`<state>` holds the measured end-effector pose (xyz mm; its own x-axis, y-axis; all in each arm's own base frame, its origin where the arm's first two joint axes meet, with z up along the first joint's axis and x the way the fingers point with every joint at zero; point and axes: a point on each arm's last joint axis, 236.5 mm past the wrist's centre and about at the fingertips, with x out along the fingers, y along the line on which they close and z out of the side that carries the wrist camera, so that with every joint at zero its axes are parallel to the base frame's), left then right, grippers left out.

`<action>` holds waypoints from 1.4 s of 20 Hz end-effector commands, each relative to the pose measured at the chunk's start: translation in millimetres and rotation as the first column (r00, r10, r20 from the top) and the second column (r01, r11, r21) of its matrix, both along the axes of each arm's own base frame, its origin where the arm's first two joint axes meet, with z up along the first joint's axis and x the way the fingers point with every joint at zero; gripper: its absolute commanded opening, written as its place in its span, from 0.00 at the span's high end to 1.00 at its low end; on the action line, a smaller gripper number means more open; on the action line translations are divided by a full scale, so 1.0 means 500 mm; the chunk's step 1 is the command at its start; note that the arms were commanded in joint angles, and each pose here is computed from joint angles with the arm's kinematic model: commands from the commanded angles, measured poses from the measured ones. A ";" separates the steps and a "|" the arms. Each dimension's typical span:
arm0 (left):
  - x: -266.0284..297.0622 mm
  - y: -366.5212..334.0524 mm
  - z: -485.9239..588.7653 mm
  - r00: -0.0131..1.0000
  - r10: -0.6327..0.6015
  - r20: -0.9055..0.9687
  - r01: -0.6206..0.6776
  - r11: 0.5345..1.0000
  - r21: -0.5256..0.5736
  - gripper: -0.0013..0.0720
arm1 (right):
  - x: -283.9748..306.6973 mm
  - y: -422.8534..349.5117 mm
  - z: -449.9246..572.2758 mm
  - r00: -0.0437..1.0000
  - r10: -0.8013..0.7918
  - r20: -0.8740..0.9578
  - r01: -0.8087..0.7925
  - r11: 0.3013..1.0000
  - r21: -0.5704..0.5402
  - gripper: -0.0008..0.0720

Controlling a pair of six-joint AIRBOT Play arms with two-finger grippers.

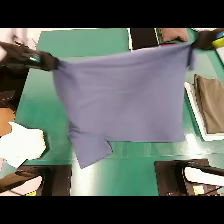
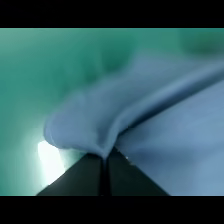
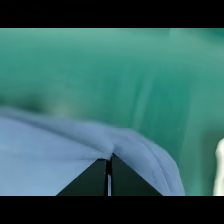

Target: Fold the shirts.

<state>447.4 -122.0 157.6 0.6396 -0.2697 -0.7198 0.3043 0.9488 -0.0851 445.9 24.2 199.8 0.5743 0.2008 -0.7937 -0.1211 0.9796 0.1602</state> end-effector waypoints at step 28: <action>-0.366 -0.004 -0.476 0.793 0.110 -0.599 -0.310 0.920 -0.241 0.31 | -0.177 0.116 -0.182 0.973 0.118 -0.199 -0.087 0.984 0.156 0.46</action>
